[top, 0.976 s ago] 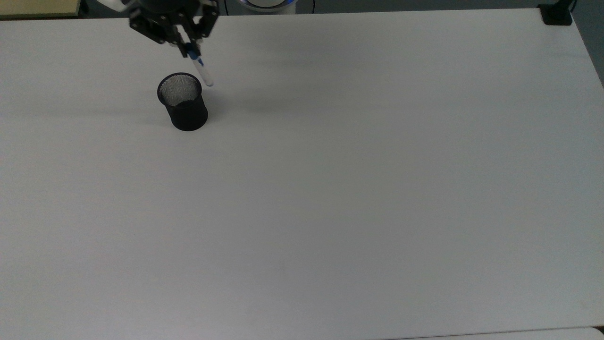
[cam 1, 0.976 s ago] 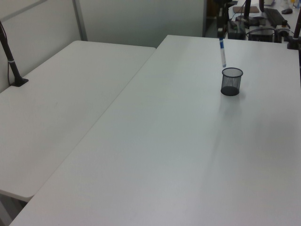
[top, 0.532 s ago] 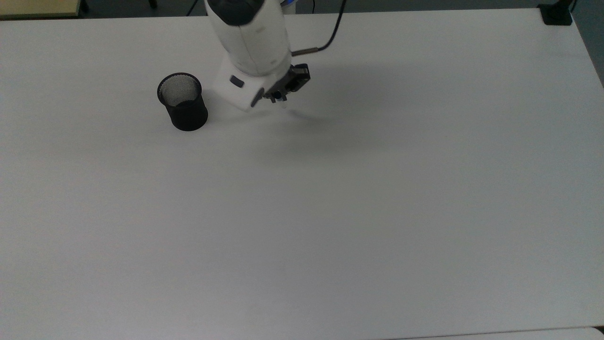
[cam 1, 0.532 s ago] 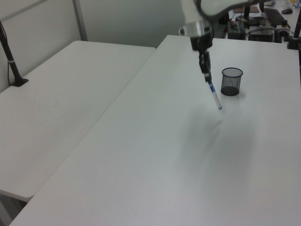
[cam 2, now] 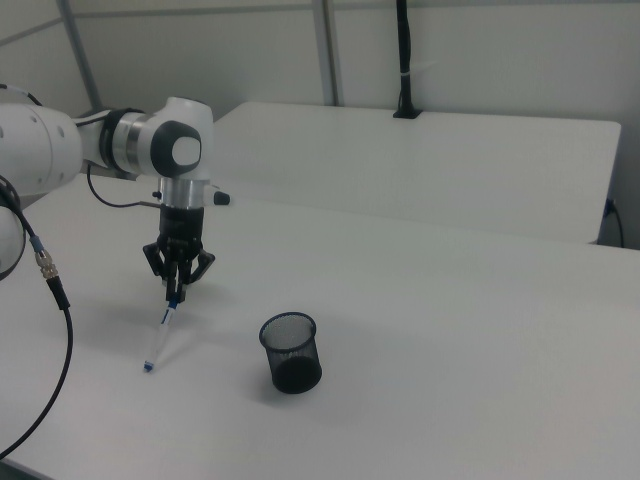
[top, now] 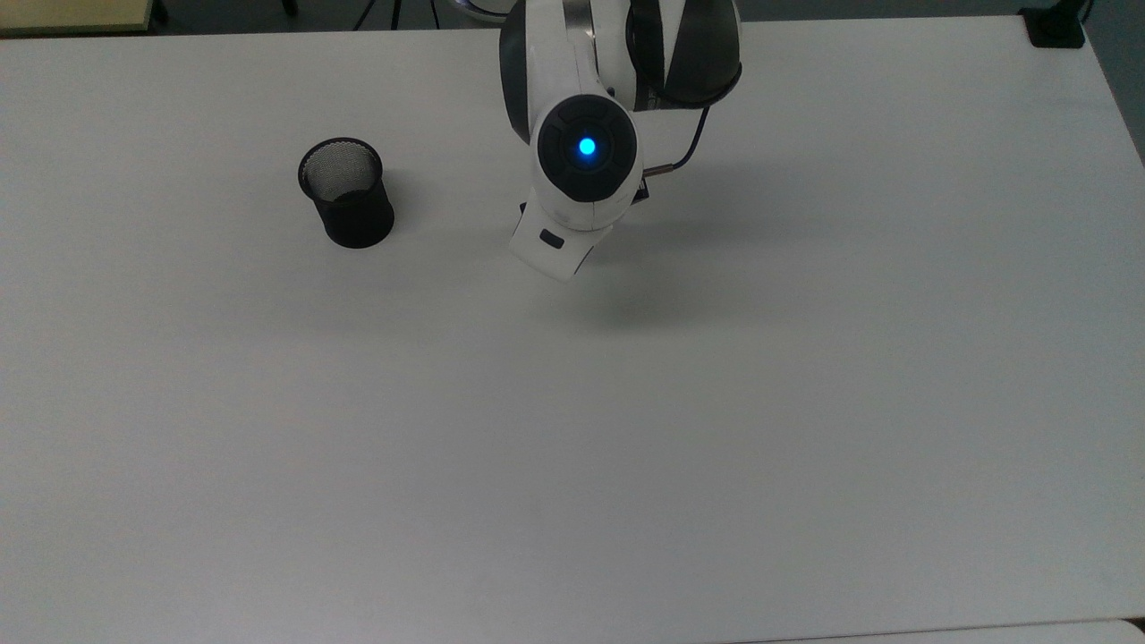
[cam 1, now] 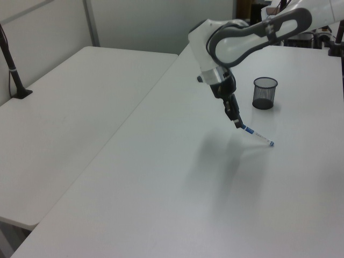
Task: Remove the marker
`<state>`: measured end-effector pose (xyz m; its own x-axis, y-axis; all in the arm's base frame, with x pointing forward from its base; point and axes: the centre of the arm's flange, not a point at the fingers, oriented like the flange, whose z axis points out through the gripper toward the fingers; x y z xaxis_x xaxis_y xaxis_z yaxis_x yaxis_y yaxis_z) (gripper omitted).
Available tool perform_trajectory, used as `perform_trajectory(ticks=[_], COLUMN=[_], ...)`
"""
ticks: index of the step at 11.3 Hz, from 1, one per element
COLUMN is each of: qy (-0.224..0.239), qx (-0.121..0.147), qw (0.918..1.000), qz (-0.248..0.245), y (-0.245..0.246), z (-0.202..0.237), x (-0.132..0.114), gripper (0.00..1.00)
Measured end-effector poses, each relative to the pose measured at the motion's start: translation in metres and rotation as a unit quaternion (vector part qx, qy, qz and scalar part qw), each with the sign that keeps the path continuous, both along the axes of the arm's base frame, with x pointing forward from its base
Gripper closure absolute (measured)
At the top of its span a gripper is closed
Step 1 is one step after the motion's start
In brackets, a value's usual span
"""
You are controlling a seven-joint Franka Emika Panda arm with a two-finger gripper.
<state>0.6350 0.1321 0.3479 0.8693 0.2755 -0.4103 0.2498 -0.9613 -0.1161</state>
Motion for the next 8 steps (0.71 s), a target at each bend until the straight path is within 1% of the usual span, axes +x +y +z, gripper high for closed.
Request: perform_trajectory(ticks=[1, 2, 3, 4, 5, 7, 8], qy=[0.005, -0.012, -0.038, -0.062, -0.071, -0.082, -0.092], qx=[-0.006, -0.011, -0.015, -0.016, -0.016, -0.016, -0.025], qw=[0.9999, 0.9996, 0.9982, 0.9964, 0.9955, 0.9946, 0.9937], qz=[-0.008, -0.024, -0.043, -0.056, -0.061, -0.062, -0.059], y=[0.001, 0.002, 0.002, 0.002, 0.002, 0.004, 0.006], z=[-0.012, -0.022, -0.029, -0.035, -0.037, -0.029, -0.020], x=[0.001, 0.008, 0.017, 0.025, 0.028, 0.031, 0.033], gripper=[0.83, 0.83, 0.80, 0.80, 0.70, 0.43, 0.27])
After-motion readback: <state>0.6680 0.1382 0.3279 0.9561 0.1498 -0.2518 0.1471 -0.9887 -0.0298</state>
